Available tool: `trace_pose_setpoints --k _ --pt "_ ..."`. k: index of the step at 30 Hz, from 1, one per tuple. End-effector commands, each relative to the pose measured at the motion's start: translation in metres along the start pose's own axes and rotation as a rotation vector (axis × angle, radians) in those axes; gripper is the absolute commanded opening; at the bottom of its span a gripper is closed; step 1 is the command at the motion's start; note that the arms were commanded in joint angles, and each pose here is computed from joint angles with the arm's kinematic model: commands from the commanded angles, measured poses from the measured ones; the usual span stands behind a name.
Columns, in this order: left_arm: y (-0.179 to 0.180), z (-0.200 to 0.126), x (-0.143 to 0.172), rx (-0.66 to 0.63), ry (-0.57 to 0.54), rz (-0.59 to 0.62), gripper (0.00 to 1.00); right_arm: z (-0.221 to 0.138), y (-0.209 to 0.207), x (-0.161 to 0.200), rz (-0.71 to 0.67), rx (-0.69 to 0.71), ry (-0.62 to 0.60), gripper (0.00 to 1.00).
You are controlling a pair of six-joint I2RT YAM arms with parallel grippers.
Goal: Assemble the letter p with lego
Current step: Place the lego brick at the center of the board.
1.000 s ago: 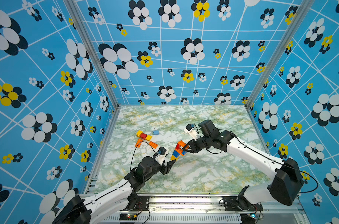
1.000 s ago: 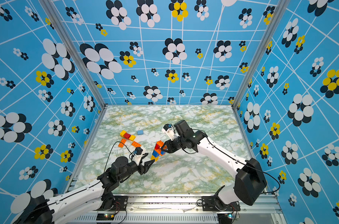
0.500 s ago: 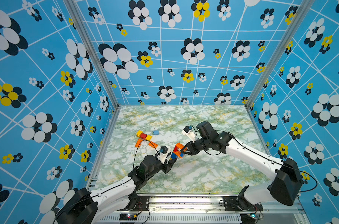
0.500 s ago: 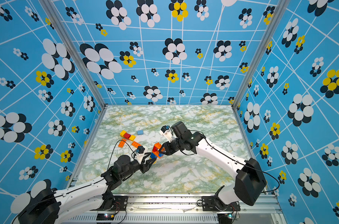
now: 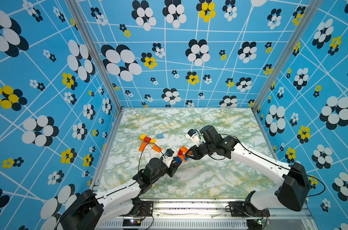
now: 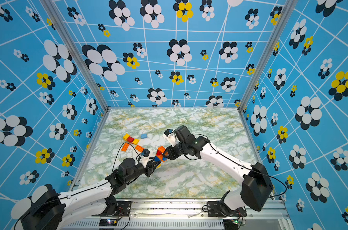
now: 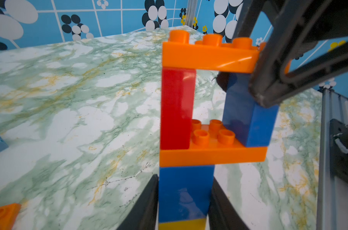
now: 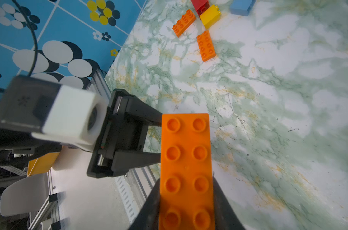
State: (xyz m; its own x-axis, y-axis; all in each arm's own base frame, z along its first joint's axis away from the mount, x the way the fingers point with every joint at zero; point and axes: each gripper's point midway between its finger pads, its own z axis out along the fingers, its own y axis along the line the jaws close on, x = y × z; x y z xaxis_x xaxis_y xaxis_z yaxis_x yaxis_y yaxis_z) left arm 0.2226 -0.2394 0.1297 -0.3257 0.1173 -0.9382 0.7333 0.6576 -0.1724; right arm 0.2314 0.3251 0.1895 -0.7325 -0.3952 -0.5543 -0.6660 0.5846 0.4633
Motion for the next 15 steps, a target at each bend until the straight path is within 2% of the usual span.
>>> trace_pose_setpoints --k 1,9,15 --pt "-0.0047 0.0032 -0.0166 0.013 -0.04 -0.003 0.37 -0.0026 0.0053 -0.0098 -0.016 0.014 -0.022 0.23" --pt "-0.0053 0.0077 -0.0165 0.018 -0.029 -0.005 0.33 0.0002 0.0042 -0.0084 -0.009 0.024 -0.014 0.23" --pt "-0.0039 0.0091 -0.0171 0.005 -0.027 -0.003 0.33 0.0009 0.0015 -0.0094 -0.005 0.04 -0.018 0.31"
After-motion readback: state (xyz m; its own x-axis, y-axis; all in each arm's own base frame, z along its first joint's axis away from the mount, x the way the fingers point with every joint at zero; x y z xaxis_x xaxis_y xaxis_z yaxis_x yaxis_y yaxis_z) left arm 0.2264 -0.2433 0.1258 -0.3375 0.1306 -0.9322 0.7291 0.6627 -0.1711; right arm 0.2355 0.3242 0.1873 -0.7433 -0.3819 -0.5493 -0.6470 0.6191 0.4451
